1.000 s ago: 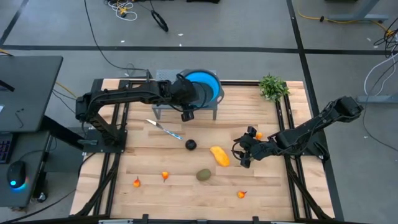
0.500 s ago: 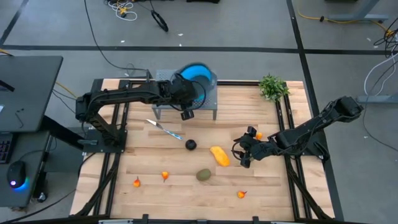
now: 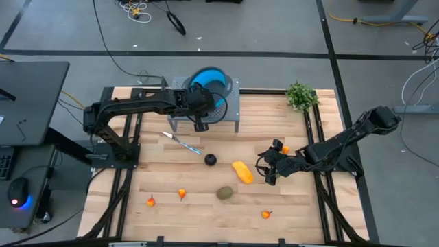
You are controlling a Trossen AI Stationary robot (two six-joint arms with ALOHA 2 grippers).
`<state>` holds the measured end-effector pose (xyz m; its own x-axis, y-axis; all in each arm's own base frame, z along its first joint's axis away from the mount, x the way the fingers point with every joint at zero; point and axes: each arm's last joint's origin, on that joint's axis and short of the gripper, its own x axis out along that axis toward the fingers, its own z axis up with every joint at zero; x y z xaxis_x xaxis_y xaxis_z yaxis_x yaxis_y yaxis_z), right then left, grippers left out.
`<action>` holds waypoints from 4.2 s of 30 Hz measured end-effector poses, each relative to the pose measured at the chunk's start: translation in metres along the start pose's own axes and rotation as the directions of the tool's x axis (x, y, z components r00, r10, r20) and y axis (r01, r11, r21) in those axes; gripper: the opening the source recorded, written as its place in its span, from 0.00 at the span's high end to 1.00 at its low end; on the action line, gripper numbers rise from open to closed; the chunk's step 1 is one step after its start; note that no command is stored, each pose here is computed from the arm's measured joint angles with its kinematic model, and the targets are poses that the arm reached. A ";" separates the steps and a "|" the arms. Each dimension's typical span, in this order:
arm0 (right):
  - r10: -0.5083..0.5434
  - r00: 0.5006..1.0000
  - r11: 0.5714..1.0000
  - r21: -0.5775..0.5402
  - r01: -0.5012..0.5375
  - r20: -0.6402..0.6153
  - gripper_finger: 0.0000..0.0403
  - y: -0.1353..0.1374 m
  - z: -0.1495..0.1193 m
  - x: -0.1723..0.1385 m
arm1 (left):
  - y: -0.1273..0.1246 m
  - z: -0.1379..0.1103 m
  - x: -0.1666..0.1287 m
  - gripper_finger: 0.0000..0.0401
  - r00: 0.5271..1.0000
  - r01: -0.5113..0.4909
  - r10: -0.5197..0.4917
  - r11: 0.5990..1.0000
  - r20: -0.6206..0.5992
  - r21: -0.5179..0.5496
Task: Pick & Place Fruit
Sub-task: Put the blue strainer bowl on top of the gray metal shelf, then put the black plum into the blue strainer bowl
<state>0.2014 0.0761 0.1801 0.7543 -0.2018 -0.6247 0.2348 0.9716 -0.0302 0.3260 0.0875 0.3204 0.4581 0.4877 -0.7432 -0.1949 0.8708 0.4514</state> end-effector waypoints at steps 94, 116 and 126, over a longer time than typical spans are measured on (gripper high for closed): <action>0.047 0.999 0.999 0.001 -0.047 -0.022 0.39 0.002 -0.001 0.000 | -0.004 -0.006 -0.056 0.46 0.964 -0.069 0.074 0.997 -0.256 0.029; 0.048 0.999 0.999 0.012 -0.048 -0.021 0.39 0.002 -0.001 0.000 | -0.079 0.027 -0.116 0.46 0.981 0.185 -0.179 0.980 0.078 -0.073; 0.048 0.999 0.999 0.019 -0.047 -0.021 0.39 0.002 -0.001 0.000 | -0.144 0.007 -0.074 0.46 0.964 0.240 -0.228 0.967 0.133 -0.082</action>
<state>0.2014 0.0777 0.1796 0.7516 -0.1526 -0.6417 0.2105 0.9775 0.0142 0.3263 -0.0741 0.3134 0.6016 0.2635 -0.7541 -0.1500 0.9645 0.2173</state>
